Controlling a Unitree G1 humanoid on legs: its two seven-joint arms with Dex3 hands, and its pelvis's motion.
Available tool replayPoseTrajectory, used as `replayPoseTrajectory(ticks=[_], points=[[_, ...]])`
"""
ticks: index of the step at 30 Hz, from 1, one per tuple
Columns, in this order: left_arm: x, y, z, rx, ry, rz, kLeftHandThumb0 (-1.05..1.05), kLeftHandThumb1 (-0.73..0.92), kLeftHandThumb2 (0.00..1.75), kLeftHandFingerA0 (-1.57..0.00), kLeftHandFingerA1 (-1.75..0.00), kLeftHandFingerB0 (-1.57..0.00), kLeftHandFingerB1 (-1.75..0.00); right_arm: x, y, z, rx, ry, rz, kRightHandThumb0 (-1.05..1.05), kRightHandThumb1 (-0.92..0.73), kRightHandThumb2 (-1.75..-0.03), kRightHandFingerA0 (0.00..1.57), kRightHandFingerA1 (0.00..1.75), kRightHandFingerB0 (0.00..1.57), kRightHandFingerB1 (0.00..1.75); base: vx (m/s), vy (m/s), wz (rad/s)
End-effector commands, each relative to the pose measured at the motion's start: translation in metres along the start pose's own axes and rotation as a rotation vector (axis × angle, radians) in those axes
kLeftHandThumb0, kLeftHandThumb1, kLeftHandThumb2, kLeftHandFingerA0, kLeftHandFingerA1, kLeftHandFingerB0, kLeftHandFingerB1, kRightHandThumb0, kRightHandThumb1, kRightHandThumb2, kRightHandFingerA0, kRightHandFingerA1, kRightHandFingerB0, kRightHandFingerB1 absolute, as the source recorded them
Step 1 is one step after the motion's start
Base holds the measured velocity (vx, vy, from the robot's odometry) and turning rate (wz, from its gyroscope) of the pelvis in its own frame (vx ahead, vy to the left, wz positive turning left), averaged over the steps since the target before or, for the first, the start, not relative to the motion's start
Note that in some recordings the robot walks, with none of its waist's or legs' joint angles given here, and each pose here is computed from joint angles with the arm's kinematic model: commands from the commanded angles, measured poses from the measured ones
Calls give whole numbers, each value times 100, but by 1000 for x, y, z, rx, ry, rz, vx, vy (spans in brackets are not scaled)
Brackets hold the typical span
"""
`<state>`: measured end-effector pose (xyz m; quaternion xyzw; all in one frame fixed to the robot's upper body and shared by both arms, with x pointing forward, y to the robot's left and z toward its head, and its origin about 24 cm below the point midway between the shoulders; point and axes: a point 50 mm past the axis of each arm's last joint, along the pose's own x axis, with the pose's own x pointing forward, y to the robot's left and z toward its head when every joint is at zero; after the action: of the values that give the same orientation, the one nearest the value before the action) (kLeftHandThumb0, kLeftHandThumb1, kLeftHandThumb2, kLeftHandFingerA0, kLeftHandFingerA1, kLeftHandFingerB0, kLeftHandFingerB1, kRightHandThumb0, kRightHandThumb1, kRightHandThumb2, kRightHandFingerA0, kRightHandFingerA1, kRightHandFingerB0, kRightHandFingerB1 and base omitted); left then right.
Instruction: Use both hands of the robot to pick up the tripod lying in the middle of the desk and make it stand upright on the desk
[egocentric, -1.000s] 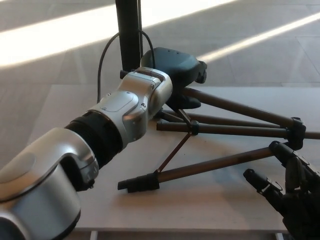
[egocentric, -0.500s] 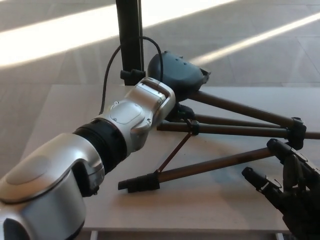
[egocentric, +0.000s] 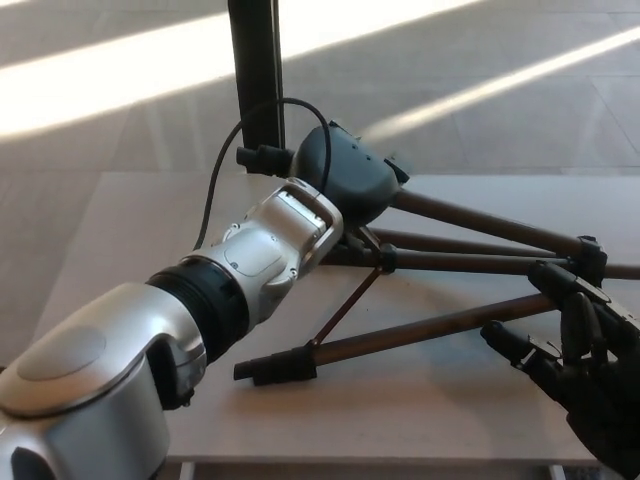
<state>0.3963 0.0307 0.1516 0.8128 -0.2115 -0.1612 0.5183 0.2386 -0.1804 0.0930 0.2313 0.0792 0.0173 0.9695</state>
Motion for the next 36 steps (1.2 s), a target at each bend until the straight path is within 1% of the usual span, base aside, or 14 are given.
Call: replayPoseTrajectory(ticks=[1,3,4,5,6,9,10,14,19,28,29,32,34,36], points=[[-14,-10,17,-112,-160,357,-38,87,66,-96,-170,-72,-82,0,-2,3,-42,14,-19,-64,-73,-62,55,65,54,41,0,0,0],[-14,-7,19,-202,-154,381,-39,92,71,-91,-175,-64,-92,0,-2,3,-49,12,-17,-64,-73,-62,56,67,54,42,0,0,0],[-12,-5,19,-237,-141,374,-33,84,66,-92,-167,-53,-70,0,-2,3,-53,13,-16,-65,-73,-62,56,67,54,41,0,0,0],[-11,-3,20,-275,-131,369,-23,51,97,-116,-129,-34,-62,0,-2,3,-56,13,-16,-66,-73,-62,58,68,53,41,0,0,0],[-10,-1,21,-324,-119,366,-17,62,70,-94,-161,-42,-55,0,-2,2,-58,14,-17,-66,-72,-62,58,69,53,42,0,0,0],[-11,-1,20,-345,-111,374,-14,58,73,-94,-160,-44,-55,1,-1,3,-57,16,-14,-66,-72,-62,59,69,54,42,0,0,0],[-10,-4,20,-344,-83,353,-19,63,67,-94,-160,-67,-69,2,-1,3,-59,19,-13,-65,-72,-62,58,69,54,41,0,0,0],[-9,-9,21,-385,-45,316,-21,62,62,-88,-153,-80,-79,2,0,4,-69,17,-6,-65,-73,-62,56,68,53,41,0,0,0],[-8,-13,18,-417,-12,273,-24,66,66,-85,-137,-72,-73,3,0,5,-77,23,-5,-65,-74,-63,56,66,52,41,0,0,0],[-8,-25,6,-269,29,91,-29,65,64,-86,-163,-82,-116,7,5,3,-53,34,5,-65,-72,-62,55,66,53,41,0,0,0],[-7,-25,5,-282,74,49,-33,82,65,-77,-125,-64,-68,7,4,3,-44,38,3,-66,-72,-62,52,67,50,41,0,0,0],[-4,-24,0,-307,162,-17,-28,76,67,-76,-144,-70,-78,4,2,-1,-21,56,-18,-64,-72,-61,50,68,51,42,0,0,0],[-4,-23,-5,-252,173,-2,-26,74,66,-84,-166,-74,-108,1,3,-7,-7,88,-59,-56,-74,-62,51,69,51,43,0,0,0],[-3,-19,-7,-219,165,9,-23,74,67,-85,-167,-73,-103,0,3,-12,20,113,-74,-55,-74,-62,51,69,50,43,0,0,0]])
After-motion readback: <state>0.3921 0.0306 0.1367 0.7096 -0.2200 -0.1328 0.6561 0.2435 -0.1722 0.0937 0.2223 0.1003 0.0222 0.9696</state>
